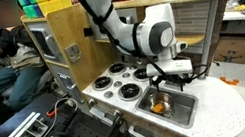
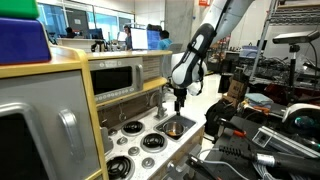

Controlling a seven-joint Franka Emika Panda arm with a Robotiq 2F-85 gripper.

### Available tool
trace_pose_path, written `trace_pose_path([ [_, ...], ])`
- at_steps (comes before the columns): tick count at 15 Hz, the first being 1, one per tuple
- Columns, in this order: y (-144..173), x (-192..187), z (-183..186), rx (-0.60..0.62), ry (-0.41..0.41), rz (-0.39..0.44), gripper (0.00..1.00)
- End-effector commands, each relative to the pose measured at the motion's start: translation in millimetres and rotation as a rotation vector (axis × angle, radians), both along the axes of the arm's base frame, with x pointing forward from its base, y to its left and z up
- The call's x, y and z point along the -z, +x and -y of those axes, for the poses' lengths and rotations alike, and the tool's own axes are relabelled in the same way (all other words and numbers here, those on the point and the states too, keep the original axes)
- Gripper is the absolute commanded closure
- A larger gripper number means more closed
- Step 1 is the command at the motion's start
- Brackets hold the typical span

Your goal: Pick the orange object and put it in the pot in the sink

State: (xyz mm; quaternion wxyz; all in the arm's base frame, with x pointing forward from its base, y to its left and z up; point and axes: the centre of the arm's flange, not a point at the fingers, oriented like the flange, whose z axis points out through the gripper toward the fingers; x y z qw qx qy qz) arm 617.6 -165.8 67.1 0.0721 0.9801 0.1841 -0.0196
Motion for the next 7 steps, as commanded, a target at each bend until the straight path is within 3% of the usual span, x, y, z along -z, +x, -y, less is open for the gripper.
trace_pose_path([
  [1, -48.9, -76.7, 0.3, -0.162, 0.019, 0.028, 0.00],
  [2, -54.2, -94.0, 0.4, -0.182, 0.076, 0.018, 0.00],
  [3, -18.9, -48.4, 1.6, -0.120, 0.011, 0.015, 0.00],
  [5, -23.4, -64.0, 3.6, -0.124, 0.014, 0.022, 0.00],
  [7, -23.9, -55.8, 2.4, -0.123, 0.017, 0.013, 0.00],
])
